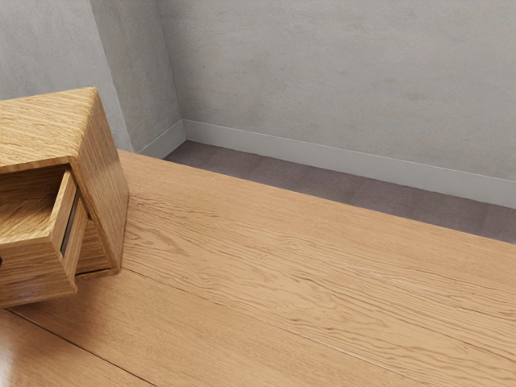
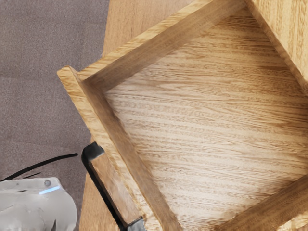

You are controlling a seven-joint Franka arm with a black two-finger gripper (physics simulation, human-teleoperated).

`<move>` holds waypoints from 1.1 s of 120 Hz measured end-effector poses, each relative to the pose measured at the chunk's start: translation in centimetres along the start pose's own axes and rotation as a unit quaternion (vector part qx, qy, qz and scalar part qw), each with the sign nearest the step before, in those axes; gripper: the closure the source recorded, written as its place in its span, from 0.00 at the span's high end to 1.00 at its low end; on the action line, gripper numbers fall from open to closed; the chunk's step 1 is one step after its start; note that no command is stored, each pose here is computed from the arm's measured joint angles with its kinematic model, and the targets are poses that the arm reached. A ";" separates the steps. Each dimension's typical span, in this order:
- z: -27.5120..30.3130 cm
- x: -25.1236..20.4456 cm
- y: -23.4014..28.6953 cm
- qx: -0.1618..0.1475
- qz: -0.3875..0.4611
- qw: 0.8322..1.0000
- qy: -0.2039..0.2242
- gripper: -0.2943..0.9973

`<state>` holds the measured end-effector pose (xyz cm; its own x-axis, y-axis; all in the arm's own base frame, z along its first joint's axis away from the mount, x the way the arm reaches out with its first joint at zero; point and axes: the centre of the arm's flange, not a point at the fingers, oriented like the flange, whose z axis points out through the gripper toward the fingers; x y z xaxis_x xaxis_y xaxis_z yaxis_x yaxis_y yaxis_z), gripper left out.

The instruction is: Push the drawer handle with one arm to close the drawer

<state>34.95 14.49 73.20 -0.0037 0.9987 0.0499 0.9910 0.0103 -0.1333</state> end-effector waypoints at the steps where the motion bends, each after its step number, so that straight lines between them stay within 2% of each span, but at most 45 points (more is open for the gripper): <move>1: 0.6 -0.7 1.0 0.004 0.010 1.000 -0.001 0.77; 8: 3.1 -3.7 4.6 0.003 0.048 0.999 -0.006 0.77; 15: 4.8 -5.2 4.7 -0.010 0.064 0.998 -0.018 0.77; 31: 5.0 -9.6 -1.6 -0.079 0.094 0.992 -0.012 0.77; 41: 6.9 -9.6 -5.0 -0.099 0.075 0.992 -0.004 0.77; 47: 8.0 -9.3 -6.2 -0.105 0.061 0.993 -0.001 0.72; 57: 8.0 -9.3 -8.0 -0.122 0.056 0.991 0.011 0.55; 69: 9.0 -9.5 -9.3 -0.118 0.063 0.991 0.017 0.38; 84: 10.4 -9.1 -10.7 -0.106 0.090 0.989 0.048 0.27; 113: 13.5 -8.1 -12.7 -0.077 0.175 0.975 0.112 0.19; 132: 15.5 -7.6 -15.7 -0.093 0.226 0.962 0.122 0.17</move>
<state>17.35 7.44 59.57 0.4423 0.8578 0.2619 0.8909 -0.4539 -0.0178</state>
